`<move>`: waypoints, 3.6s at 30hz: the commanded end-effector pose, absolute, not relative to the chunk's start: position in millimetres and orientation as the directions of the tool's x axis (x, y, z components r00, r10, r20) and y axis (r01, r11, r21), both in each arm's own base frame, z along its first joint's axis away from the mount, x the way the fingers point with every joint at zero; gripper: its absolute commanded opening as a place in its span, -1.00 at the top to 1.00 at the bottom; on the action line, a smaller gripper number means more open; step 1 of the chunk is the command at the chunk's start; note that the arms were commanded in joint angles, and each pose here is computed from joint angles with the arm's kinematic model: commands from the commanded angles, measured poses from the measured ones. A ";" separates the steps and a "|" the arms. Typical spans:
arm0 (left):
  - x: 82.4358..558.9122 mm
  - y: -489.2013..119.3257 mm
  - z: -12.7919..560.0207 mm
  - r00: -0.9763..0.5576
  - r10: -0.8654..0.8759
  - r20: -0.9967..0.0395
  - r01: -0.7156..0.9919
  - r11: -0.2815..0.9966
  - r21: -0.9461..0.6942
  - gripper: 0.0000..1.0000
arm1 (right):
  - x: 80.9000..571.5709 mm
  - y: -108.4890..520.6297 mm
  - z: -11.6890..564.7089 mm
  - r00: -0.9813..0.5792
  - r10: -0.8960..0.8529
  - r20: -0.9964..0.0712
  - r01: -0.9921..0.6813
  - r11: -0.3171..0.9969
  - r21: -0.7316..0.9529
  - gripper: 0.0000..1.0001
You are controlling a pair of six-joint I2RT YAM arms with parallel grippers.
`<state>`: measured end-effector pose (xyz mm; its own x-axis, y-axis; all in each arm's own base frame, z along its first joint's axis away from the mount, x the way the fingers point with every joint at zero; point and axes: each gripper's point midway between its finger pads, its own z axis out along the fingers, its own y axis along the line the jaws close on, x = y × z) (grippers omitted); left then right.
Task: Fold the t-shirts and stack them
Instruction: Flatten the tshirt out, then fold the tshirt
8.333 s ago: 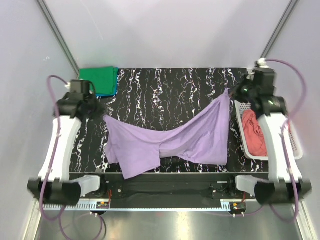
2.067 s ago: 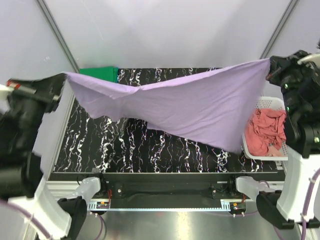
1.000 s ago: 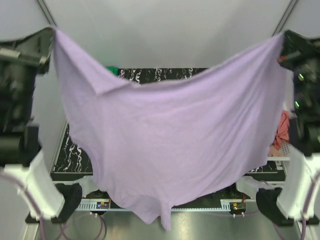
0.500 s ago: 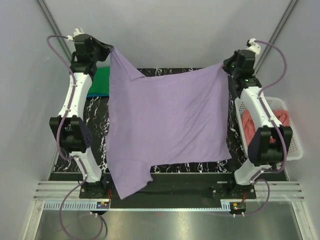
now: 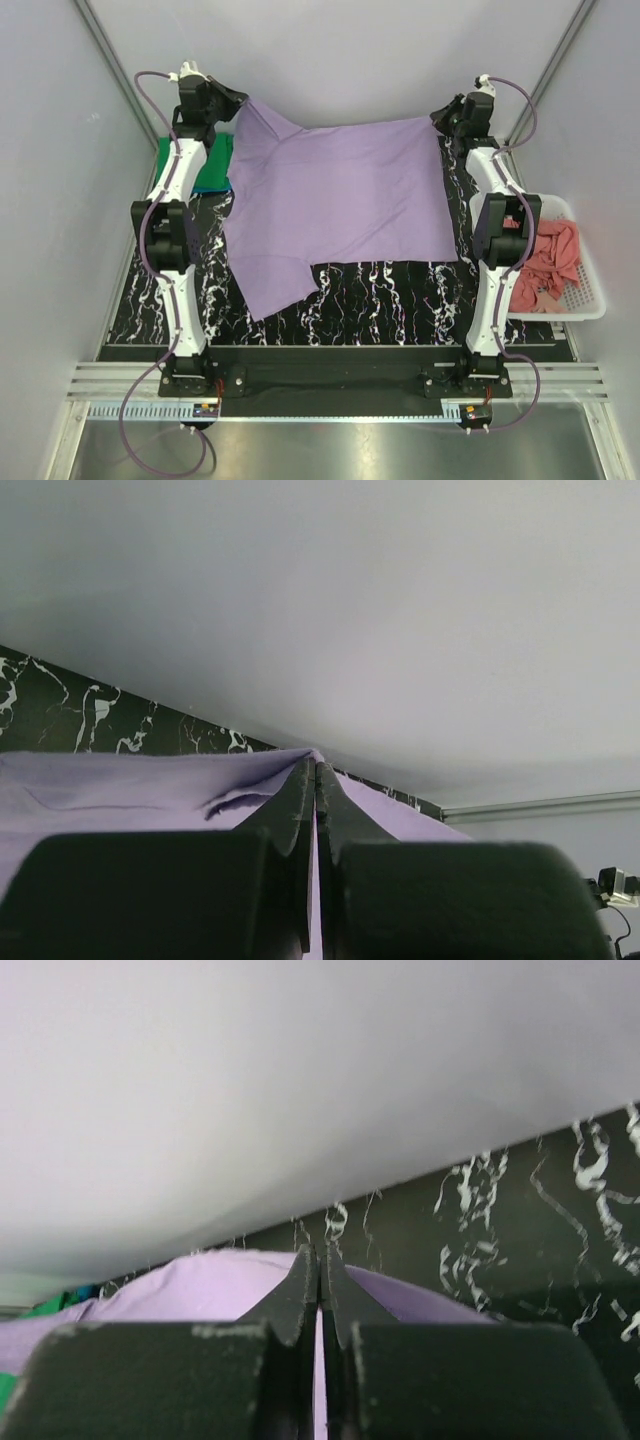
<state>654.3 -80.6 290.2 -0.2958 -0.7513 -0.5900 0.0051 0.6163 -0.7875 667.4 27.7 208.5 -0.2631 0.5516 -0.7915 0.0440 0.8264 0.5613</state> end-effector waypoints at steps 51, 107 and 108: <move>467.9 -39.3 161.8 -0.609 -0.683 -0.403 -0.318 0.676 -0.665 1.00 | 599.9 -39.9 130.0 -0.566 0.378 -0.732 0.074 0.908 0.411 1.00; 396.5 -106.3 87.0 -0.812 -0.505 -0.291 -0.330 0.810 -0.485 -0.13 | 536.6 -11.1 82.7 -0.740 0.440 -0.509 0.305 0.894 0.329 0.53; 392.1 -105.1 81.8 -0.811 -0.514 -0.280 -0.350 0.810 -0.471 -0.13 | 527.7 -12.7 77.4 -0.744 0.445 -0.498 0.323 0.892 0.315 0.53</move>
